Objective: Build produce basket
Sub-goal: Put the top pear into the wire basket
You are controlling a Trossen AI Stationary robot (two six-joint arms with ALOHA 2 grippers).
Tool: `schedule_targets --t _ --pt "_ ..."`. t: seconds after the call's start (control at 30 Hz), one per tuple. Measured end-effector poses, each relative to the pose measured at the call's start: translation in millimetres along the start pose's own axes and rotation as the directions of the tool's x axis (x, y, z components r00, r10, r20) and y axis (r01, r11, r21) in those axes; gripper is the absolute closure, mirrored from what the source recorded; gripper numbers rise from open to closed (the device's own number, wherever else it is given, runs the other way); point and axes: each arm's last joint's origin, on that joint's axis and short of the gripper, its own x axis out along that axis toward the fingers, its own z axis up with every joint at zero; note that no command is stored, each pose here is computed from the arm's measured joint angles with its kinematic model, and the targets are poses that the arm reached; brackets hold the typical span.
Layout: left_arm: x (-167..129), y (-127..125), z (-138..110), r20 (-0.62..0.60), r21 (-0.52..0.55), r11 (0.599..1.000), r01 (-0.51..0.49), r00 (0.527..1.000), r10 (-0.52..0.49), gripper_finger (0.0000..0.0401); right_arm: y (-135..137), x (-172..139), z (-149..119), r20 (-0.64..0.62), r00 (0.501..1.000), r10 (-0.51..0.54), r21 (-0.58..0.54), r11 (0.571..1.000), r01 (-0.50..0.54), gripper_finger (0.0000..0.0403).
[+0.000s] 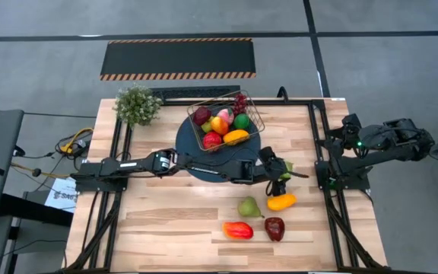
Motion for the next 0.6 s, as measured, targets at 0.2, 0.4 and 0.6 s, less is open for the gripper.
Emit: schedule_targets --t 0.2,0.4,0.6 --pt "-37 16 43 0.027 -0.015 0.999 -0.048 0.998 0.049 0.0076 0 0 0 0.000 1.000 0.000 -0.001 1.000 0.000 0.0017" --pt "-65 31 67 0.034 0.026 0.976 -0.217 0.976 0.216 0.0076 0 0 0 0.000 1.000 0.000 -0.001 1.000 0.000 0.0017" --pt "-84 64 72 -0.063 0.057 0.878 -0.475 0.876 0.478 0.0076 0 0 0 0.001 1.000 -0.001 -0.008 1.000 0.001 0.0017"
